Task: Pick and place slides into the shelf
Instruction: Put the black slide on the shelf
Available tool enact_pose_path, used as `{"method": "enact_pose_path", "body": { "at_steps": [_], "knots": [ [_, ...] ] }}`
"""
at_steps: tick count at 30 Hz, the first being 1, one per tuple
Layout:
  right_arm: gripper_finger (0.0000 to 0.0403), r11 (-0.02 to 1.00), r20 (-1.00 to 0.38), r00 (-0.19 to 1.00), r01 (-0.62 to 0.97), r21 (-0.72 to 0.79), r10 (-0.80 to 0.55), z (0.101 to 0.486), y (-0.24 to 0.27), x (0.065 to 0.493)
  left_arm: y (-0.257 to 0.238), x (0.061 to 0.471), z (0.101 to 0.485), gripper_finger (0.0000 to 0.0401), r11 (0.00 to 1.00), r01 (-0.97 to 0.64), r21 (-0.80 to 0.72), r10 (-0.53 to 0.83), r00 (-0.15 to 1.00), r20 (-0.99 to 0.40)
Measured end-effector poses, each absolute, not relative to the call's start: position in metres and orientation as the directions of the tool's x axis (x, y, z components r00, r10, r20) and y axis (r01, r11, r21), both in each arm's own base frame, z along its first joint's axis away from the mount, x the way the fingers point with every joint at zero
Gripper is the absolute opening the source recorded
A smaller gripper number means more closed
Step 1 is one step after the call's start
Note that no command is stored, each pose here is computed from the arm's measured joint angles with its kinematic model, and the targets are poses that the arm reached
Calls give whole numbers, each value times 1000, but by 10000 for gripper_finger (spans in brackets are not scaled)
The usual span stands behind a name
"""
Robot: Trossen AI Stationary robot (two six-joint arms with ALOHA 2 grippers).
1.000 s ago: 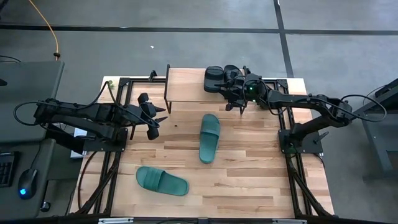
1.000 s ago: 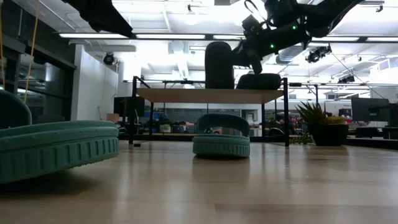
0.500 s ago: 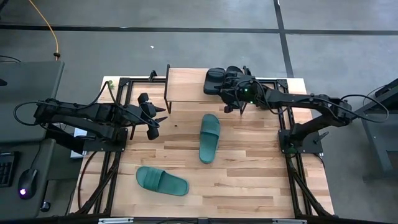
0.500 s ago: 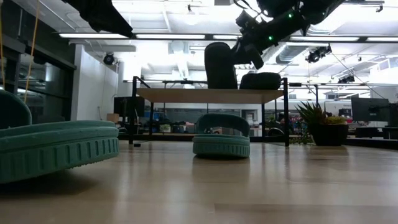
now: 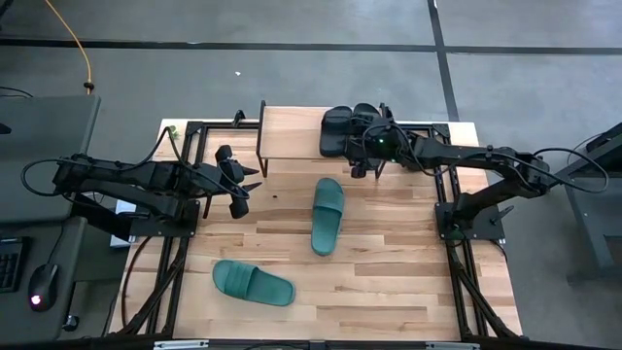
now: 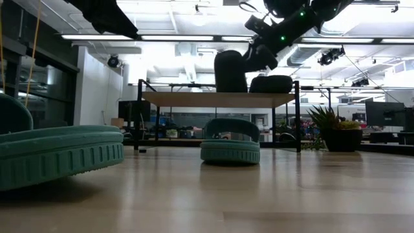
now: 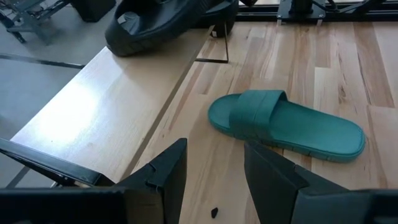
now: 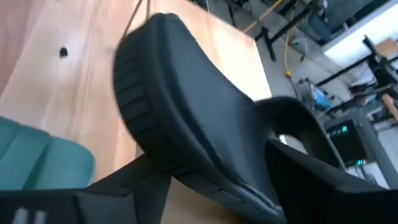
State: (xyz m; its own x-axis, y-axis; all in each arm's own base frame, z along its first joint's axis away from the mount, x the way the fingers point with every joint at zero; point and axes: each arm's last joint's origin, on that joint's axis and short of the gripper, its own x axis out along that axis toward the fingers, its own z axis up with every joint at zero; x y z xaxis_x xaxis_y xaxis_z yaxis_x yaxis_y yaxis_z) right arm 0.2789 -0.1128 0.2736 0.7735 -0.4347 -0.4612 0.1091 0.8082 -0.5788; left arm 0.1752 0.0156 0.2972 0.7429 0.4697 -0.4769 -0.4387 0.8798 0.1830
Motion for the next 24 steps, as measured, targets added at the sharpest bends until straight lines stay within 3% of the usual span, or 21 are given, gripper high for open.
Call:
{"method": "enact_pose_path", "body": {
  "at_steps": [6,24],
  "knots": [
    [272,833,-541,712,113,-541,-448,266,-112,274,16,175,297,143,880,-439,183,470,743,-477],
    [273,904,-701,597,106,-413,-390,298,-106,267,15,176,297,143,891,-422,165,446,753,-484]
  ]
}}
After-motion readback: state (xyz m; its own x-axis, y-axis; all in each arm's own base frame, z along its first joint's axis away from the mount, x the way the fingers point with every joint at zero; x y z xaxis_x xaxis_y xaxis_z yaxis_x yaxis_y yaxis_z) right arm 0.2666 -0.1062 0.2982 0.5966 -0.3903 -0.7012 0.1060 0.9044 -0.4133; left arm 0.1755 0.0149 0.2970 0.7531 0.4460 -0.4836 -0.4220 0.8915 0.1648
